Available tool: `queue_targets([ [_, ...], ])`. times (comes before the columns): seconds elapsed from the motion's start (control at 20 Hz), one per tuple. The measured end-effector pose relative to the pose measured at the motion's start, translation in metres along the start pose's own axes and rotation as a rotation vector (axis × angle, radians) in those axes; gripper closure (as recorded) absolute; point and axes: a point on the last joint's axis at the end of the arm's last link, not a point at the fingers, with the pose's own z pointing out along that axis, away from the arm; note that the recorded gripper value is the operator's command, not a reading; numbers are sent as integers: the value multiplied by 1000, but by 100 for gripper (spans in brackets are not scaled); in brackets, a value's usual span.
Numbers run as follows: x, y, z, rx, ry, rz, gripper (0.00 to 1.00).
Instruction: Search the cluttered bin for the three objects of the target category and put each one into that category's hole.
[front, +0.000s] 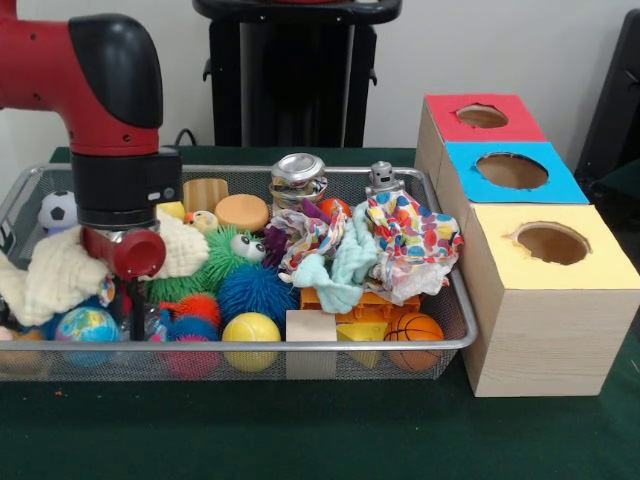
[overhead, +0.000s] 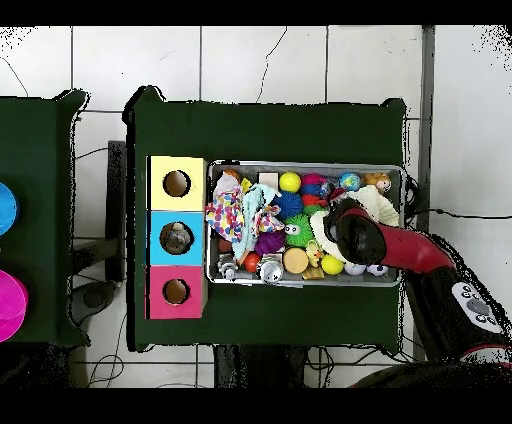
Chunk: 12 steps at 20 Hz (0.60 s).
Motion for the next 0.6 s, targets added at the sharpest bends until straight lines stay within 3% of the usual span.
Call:
queue_targets([
  [0.6, 1, -6, -2, 18, -27, -28, 0],
])
